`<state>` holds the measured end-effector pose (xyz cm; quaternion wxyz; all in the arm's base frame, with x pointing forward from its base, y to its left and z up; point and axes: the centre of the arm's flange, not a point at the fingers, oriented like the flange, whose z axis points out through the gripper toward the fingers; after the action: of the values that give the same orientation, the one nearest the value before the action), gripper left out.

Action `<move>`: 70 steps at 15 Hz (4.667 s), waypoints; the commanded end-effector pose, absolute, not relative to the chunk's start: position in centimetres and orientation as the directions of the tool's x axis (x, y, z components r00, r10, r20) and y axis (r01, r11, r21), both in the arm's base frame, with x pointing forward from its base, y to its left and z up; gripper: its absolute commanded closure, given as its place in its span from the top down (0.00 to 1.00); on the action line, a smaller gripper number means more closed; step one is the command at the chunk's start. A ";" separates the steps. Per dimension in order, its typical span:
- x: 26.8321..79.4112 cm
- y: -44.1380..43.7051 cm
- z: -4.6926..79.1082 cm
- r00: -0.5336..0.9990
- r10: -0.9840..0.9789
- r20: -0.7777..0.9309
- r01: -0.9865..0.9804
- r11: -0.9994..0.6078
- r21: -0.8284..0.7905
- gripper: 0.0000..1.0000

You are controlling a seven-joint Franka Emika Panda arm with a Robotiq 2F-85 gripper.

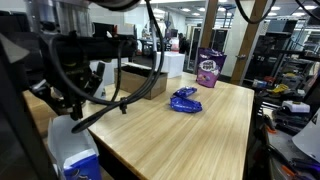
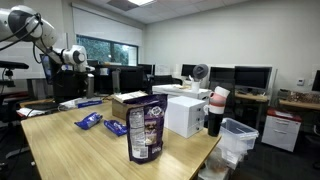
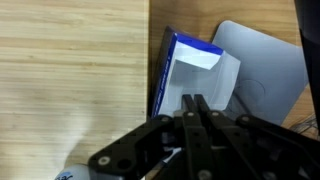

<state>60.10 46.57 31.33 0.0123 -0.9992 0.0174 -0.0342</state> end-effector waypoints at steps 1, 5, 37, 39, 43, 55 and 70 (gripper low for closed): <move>60.4 45.8 30.5 0.993 -0.081 0.086 -0.082 -0.997 0.012 0.36; 61.1 45.4 29.2 0.985 -0.135 0.109 -0.141 -0.989 0.043 0.57; 61.2 46.6 22.0 0.978 -0.191 0.085 -0.202 -0.969 0.145 1.00; 61.2 46.7 21.9 0.978 -0.190 0.083 -0.200 -0.969 0.148 1.00; 61.2 46.8 21.7 0.979 -0.188 0.081 -0.198 -0.968 0.151 1.00; 61.1 47.2 21.8 0.980 -0.184 0.074 -0.194 -0.967 0.166 0.10; 60.5 47.1 23.9 0.983 -0.176 0.053 -0.183 -0.967 0.179 0.06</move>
<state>60.63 46.89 21.97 -0.0869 -0.9925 0.0838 -0.0184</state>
